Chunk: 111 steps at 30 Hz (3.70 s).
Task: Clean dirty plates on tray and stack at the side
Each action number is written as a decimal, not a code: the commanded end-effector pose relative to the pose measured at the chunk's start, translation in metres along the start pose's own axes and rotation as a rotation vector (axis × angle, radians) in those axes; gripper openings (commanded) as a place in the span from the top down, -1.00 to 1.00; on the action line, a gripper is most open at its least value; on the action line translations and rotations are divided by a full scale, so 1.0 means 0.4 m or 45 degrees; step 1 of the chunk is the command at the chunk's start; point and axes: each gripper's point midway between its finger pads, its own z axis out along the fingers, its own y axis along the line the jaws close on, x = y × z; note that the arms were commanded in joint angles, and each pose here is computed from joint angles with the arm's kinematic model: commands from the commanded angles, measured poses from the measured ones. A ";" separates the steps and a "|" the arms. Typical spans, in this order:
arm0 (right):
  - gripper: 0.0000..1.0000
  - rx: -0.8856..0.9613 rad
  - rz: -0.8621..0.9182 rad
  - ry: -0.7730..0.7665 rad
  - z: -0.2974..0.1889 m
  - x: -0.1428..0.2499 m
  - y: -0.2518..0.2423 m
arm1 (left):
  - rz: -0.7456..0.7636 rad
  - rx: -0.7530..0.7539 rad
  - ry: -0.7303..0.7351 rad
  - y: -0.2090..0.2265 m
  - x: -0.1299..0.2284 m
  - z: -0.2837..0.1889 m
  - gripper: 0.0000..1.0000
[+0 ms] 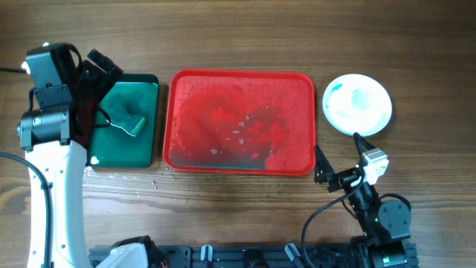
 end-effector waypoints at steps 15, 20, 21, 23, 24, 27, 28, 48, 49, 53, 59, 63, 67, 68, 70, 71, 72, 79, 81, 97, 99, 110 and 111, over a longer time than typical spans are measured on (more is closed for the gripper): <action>-0.99 -0.022 -0.024 0.000 0.000 0.001 0.006 | 0.000 0.009 0.003 -0.006 0.001 0.001 -1.00; -0.99 -0.022 -0.023 0.001 0.000 0.001 0.006 | 0.017 -0.084 0.033 0.036 0.023 -0.017 -1.00; -0.99 -0.022 -0.024 0.001 0.000 0.001 0.006 | 0.016 -0.085 0.023 0.040 0.023 -0.035 -1.00; -1.00 -0.022 -0.023 0.001 0.000 0.001 0.006 | 0.016 -0.040 -0.022 0.032 0.017 -0.073 -1.00; -0.99 -0.022 -0.023 0.001 0.000 0.001 0.006 | 0.034 -0.013 -0.051 0.031 0.019 -0.094 -1.00; -0.99 -0.022 -0.023 0.001 0.000 0.001 0.006 | 0.122 0.140 -0.186 0.019 0.032 -0.150 -1.00; -0.99 -0.022 -0.024 0.000 0.000 0.001 0.006 | 0.174 0.209 -0.228 0.011 0.041 -0.166 -1.00; -0.99 -0.022 -0.023 0.001 0.000 0.001 0.006 | 0.742 0.785 -0.816 0.081 0.370 -0.147 -1.00; -1.00 -0.022 -0.023 0.001 0.000 0.001 0.006 | 0.741 0.760 -0.779 0.094 0.383 -0.125 -1.00; -0.99 -0.022 -0.023 0.000 0.000 0.001 0.006 | 0.733 0.701 -0.702 0.118 0.402 -0.094 -1.00; -0.99 -0.022 -0.024 0.001 0.000 0.001 0.006 | 0.733 0.700 -0.699 0.119 0.403 -0.092 -1.00; -0.99 -0.022 -0.024 0.001 0.000 0.001 0.006 | 0.733 0.700 -0.699 0.119 0.403 -0.092 -1.00; -1.00 -0.022 -0.024 0.001 0.000 0.001 0.006 | 0.733 0.699 -0.699 0.119 0.403 -0.092 -1.00; -0.99 -0.022 -0.023 0.001 0.000 0.001 0.006 | 0.733 0.700 -0.699 0.119 0.403 -0.092 -1.00; -1.00 -0.022 -0.024 0.001 0.000 0.001 0.006 | 0.733 0.699 -0.699 0.119 0.403 -0.092 -1.00; -0.99 -0.022 -0.024 0.000 0.000 0.001 0.006 | 0.733 0.700 -0.699 0.119 0.403 -0.092 -1.00; -0.99 -0.022 -0.023 0.001 0.000 0.001 0.006 | 0.733 0.699 -0.699 0.119 0.403 -0.092 -1.00; -0.99 -0.022 -0.024 0.000 0.000 0.001 0.006 | 0.733 0.700 -0.699 0.119 0.403 -0.092 -1.00; -0.99 -0.022 -0.024 0.001 0.000 0.001 0.006 | 0.733 0.700 -0.699 0.119 0.403 -0.092 -1.00; -0.99 -0.022 -0.023 0.001 0.000 0.001 0.006 | 0.733 0.700 -0.699 0.119 0.403 -0.092 -1.00; -0.99 -0.022 -0.024 0.001 0.000 0.001 0.006 | 0.733 0.700 -0.699 0.119 0.403 -0.092 -1.00; -0.99 -0.022 -0.024 0.000 0.000 0.001 0.006 | 0.733 0.700 -0.699 0.119 0.403 -0.092 -1.00; -0.99 -0.022 -0.023 0.000 0.000 0.001 0.006 | 0.733 0.699 -0.699 0.119 0.403 -0.092 -1.00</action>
